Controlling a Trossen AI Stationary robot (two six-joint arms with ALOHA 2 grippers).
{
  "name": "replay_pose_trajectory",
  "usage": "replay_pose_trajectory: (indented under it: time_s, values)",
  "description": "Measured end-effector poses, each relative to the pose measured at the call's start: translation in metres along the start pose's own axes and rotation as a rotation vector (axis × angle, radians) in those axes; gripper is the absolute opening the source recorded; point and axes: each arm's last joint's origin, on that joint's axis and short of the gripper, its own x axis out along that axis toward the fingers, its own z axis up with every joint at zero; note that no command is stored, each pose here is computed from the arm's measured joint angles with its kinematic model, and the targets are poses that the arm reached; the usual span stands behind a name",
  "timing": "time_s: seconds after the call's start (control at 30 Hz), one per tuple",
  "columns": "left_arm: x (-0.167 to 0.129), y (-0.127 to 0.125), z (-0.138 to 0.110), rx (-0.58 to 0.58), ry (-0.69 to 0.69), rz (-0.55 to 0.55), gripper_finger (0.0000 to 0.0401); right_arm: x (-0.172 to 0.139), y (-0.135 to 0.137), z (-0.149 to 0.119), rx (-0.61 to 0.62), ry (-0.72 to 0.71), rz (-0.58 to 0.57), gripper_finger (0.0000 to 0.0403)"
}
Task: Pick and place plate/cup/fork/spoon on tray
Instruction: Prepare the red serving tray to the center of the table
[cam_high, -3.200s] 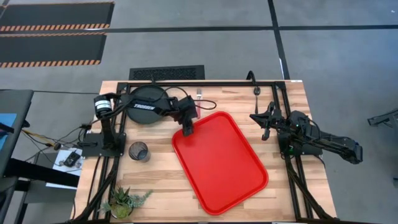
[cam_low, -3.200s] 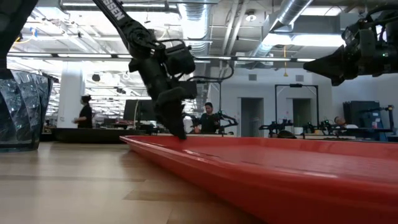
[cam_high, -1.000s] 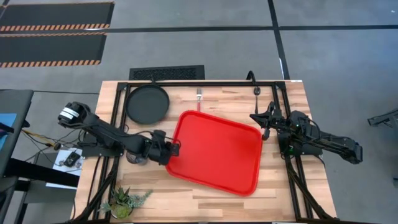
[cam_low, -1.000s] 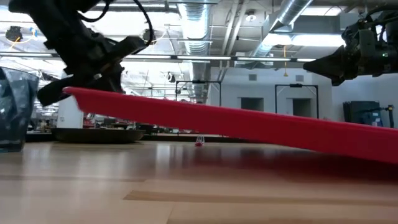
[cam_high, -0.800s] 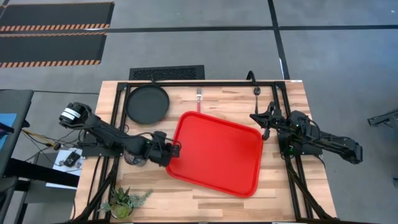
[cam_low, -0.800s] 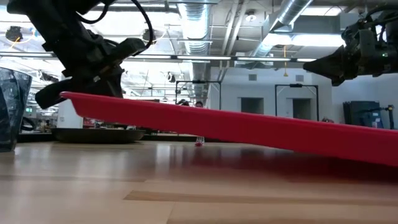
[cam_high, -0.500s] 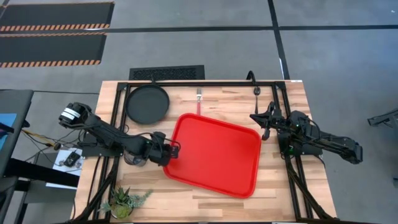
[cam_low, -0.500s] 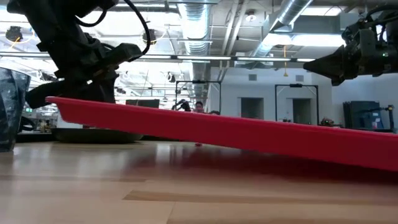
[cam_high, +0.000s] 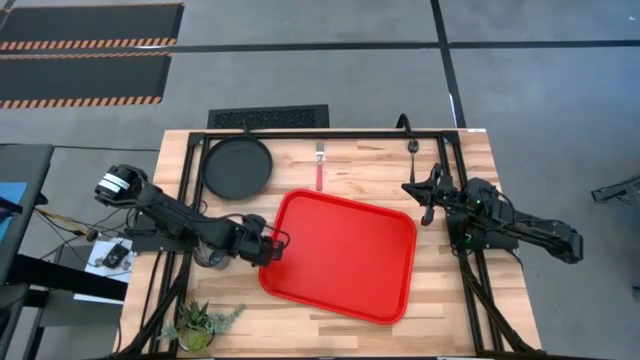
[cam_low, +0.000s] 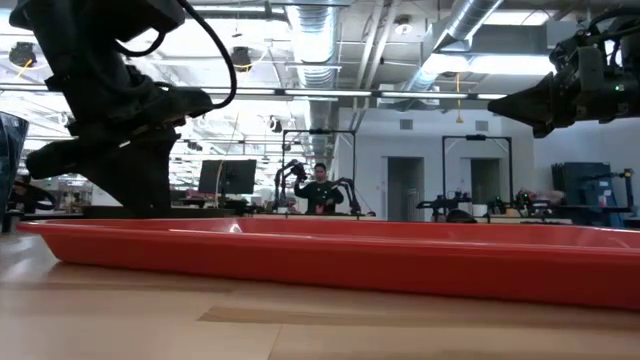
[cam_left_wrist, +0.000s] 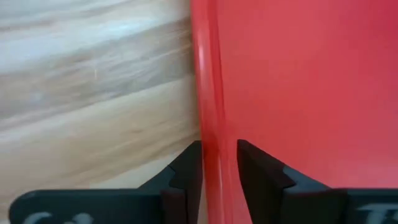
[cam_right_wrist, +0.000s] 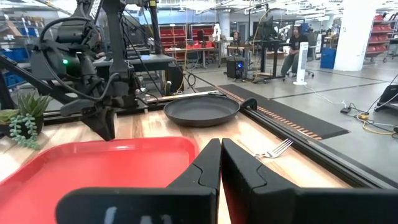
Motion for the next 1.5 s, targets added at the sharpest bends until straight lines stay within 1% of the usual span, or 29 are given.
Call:
replay_pose_trajectory:
  time_s: [0.13, 0.23, 0.3, 0.37, 0.43, 0.5, 0.53, 0.6, 0.67, 0.73, 0.8, 0.9, 1.03, 1.17, 1.23, 1.3, 1.4, 1.5]
  values:
    - [0.0, 0.001, 0.007, 0.12, 0.017, 0.006, 0.0095, 0.0, 0.0, 0.0, 0.0, -0.001, 0.0, 0.0038]
    - [-0.003, 0.001, 0.017, 0.244, 0.015, -0.015, 0.0096, 0.0, 0.0, 0.0, 0.0, -0.002, 0.003, 0.0038]
    - [-0.01, -0.001, 0.026, 0.343, -0.005, -0.054, 0.0089, 0.0, 0.0, 0.0, 0.0, -0.002, 0.004, 0.0038]
    - [-0.016, -0.004, 0.035, 0.436, -0.047, -0.113, 0.0071, 0.0, 0.0, 0.002, -0.001, -0.02, 0.005, 0.0038]
    - [-0.023, -0.008, 0.045, 0.529, -0.093, -0.179, 0.0042, 0.0, 0.0, 0.006, 0.02, -0.061, 0.008, 0.0038]
    - [-0.026, -0.013, 0.054, 0.6, -0.149, -0.296, 0.0013, -0.001, 0.001, 0.01, 0.067, -0.094, 0.013, 0.0038]
    - [-0.026, -0.014, 0.058, 0.623, -0.172, -0.362, 0.0007, -0.001, 0.001, 0.011, 0.082, -0.099, 0.02, 0.0038]
    - [-0.022, -0.013, 0.066, 0.651, -0.2, -0.49, 0.0004, -0.001, 0.002, 0.012, 0.136, -0.06, 0.039, 0.0036]
    - [-0.016, -0.01, 0.074, 0.663, -0.223, -0.594, 0.0001, -0.003, 0.003, 0.014, 0.198, -0.02, 0.046, 0.0028]
    - [-0.011, -0.005, 0.08, 0.684, -0.256, -0.666, 0.0001, -0.004, 0.004, 0.013, 0.241, 0.059, 0.026, 0.0016]
    - [-0.007, 0.0, 0.084, 0.706, -0.291, -0.705, 0.0, -0.004, 0.006, 0.01, 0.28, 0.165, -0.01, 0.0008]
    - [0.0, 0.011, 0.092, 0.727, -0.319, -0.711, 0.0, -0.005, 0.009, 0.008, 0.335, 0.326, -0.08, 0.0008]
    - [0.006, 0.023, 0.105, 0.734, -0.352, -0.729, 0.0, 0.0, 0.015, 0.001, 0.413, 0.522, -0.162, 0.0026]
    - [0.009, 0.033, 0.119, 0.728, -0.391, -0.767, 0.0, 0.005, 0.022, -0.004, 0.526, 0.71, -0.234, 0.0063]
    - [0.01, 0.04, 0.124, 0.717, -0.406, -0.78, 0.0, 0.006, 0.025, -0.007, 0.549, 0.808, -0.284, 0.0088]
    - [0.012, 0.046, 0.126, 0.716, -0.421, -0.785, 0.0, 0.009, 0.028, -0.005, 0.562, 0.871, -0.333, 0.0117]
    - [0.016, 0.055, 0.129, 0.715, -0.432, -0.758, 0.0, 0.011, 0.032, -0.005, 0.581, 0.976, -0.406, 0.0161]
    - [0.02, 0.063, 0.131, 0.719, -0.439, -0.726, 0.0, 0.016, 0.037, -0.01, 0.608, 1.056, -0.448, 0.0196]
